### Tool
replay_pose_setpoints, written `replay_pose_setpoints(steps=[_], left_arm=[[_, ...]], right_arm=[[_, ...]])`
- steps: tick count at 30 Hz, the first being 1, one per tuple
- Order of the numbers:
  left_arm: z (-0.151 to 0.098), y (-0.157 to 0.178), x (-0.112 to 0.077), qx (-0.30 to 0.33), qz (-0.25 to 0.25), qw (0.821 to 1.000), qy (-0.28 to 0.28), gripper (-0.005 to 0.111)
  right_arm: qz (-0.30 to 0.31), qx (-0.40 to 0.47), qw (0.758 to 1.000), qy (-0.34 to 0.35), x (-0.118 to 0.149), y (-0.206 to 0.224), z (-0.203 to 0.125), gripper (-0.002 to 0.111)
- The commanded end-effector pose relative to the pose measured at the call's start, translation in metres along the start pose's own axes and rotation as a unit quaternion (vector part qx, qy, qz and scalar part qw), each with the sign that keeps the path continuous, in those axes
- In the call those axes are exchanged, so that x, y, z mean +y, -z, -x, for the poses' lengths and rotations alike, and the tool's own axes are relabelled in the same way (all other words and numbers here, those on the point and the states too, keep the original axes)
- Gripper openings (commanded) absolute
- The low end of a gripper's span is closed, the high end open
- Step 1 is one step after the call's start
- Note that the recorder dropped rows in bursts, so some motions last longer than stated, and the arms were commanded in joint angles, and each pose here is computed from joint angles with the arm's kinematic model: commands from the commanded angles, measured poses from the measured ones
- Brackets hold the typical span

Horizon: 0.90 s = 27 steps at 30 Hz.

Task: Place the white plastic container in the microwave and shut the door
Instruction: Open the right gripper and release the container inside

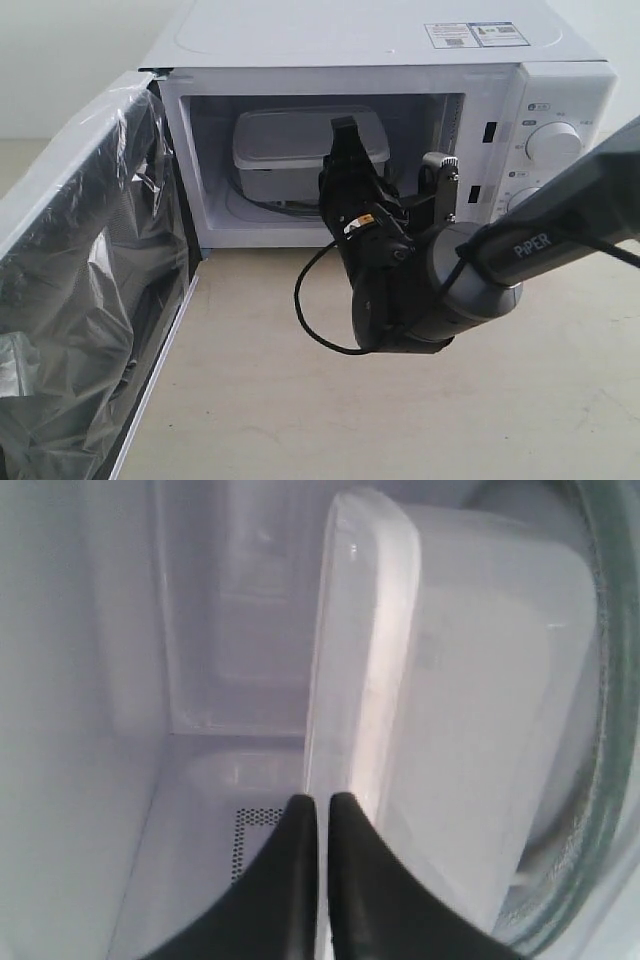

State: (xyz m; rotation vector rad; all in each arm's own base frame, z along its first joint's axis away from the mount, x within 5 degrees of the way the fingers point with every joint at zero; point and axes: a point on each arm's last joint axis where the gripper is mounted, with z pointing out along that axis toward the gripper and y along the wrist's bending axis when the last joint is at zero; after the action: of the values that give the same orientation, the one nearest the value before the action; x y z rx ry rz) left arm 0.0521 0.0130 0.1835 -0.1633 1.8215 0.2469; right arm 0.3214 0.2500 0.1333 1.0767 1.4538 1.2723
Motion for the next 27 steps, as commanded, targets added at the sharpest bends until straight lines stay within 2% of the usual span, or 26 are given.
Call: replay_pose_setpoints(steps=[1, 8, 12, 14, 15, 16, 17, 18, 19, 21, 27], left_arm=[[-0.001, 0.0, 0.0, -0.001, 0.002, 1.0, 0.003, 0.004], [-0.001, 0.0, 0.0, -0.001, 0.002, 1.0, 0.003, 0.004], [-0.001, 0.0, 0.0, -0.001, 0.002, 1.0, 0.003, 0.004], [-0.001, 0.0, 0.0, -0.001, 0.002, 1.0, 0.003, 0.004], [-0.001, 0.0, 0.0, -0.001, 0.002, 1.0, 0.003, 0.004], [-0.001, 0.0, 0.0, -0.001, 0.002, 1.0, 0.003, 0.004], [-0.001, 0.0, 0.0, -0.001, 0.002, 1.0, 0.003, 0.004], [-0.001, 0.0, 0.0, -0.001, 0.002, 1.0, 0.003, 0.004], [-0.001, 0.0, 0.0, -0.001, 0.002, 1.0, 0.003, 0.004], [-0.001, 0.0, 0.0, -0.001, 0.002, 1.0, 0.003, 0.004], [-0.001, 0.0, 0.0, -0.002, 0.002, 1.0, 0.003, 0.004]], right_arm=[[0.013, 0.005, 1.0, 0.005, 0.004, -0.001, 0.0, 0.0], [0.064, 0.041, 0.995, 0.069, -0.001, 0.018, -0.004, 0.0], [0.054, 0.086, 0.974, 0.201, -0.018, 0.036, -0.002, 0.0], [0.06, 0.105, 0.95, 0.289, -0.021, 0.045, -0.001, 0.0], [0.078, 0.114, 0.917, 0.375, -0.017, 0.051, -0.001, 0.0], [0.092, 0.116, 0.899, 0.411, -0.012, 0.053, -0.001, 0.0], [0.109, 0.119, 0.846, 0.508, -0.005, 0.056, -0.002, 0.0], [0.107, 0.122, 0.815, 0.556, -0.004, 0.056, -0.003, 0.0], [0.096, 0.12, 0.772, 0.616, -0.002, 0.053, -0.002, 0.0], [0.083, 0.118, 0.733, 0.664, -0.001, 0.043, 0.0, 0.0], [0.052, 0.12, 0.737, 0.664, -0.006, 0.017, 0.005, 0.0]])
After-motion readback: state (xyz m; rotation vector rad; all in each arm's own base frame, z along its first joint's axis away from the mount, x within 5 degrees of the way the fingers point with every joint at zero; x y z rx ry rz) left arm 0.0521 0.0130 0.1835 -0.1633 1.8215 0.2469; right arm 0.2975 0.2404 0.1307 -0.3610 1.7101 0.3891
